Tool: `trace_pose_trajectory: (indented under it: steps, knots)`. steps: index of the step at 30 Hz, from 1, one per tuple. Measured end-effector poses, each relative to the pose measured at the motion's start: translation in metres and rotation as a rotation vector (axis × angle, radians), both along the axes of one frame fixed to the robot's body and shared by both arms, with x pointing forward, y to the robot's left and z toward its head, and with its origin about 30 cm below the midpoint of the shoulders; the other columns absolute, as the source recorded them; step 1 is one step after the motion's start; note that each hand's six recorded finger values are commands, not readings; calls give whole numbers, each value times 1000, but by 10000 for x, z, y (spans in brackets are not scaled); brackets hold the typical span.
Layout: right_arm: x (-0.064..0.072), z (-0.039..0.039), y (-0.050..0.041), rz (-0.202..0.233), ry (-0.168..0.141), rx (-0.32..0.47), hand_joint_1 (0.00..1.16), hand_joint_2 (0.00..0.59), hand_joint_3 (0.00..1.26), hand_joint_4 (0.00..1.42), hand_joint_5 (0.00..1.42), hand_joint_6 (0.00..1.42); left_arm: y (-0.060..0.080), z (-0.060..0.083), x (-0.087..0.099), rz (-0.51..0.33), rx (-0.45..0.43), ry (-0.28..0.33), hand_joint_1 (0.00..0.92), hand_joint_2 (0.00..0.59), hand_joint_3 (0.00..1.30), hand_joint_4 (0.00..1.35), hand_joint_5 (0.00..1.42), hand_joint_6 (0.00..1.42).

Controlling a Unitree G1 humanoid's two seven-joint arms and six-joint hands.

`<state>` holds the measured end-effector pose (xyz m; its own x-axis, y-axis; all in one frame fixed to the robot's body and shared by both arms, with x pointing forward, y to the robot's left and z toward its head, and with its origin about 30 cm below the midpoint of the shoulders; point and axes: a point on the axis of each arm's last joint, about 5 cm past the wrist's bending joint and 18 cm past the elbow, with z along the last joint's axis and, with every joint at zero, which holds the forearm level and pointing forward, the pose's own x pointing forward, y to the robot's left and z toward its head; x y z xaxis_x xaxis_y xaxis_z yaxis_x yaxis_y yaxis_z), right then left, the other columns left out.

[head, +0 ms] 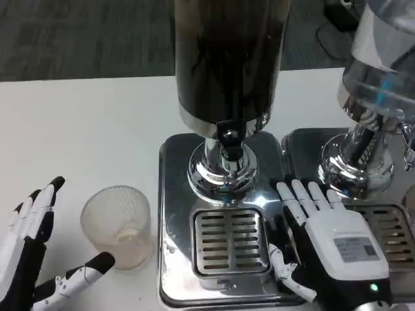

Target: Grasp the cup under the faucet to collect the drink, then remove the cup.

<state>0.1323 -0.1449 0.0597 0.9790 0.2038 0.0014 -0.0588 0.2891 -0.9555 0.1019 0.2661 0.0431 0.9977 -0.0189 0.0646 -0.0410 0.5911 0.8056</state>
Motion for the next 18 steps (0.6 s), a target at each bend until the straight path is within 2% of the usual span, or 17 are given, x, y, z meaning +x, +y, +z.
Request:
trace_pose_trajectory:
  steps: [2,8,13,18]
  knots:
    - [-4,-3,8,0,2,0,256,555,48,0,0,0,5,-39,28,0,-37,23,50,11,0,0,0,0]
    - [-6,-11,31,-13,1,-4,258,555,56,0,0,0,11,-113,72,-7,-121,36,58,8,0,0,0,0]
    - [-20,-35,117,-29,-9,11,257,546,71,0,0,0,0,-179,124,-51,-153,42,96,5,0,0,0,0]
    - [-23,-47,126,-41,-5,8,256,542,78,0,0,0,0,-190,227,-78,-154,38,191,29,0,0,0,0]
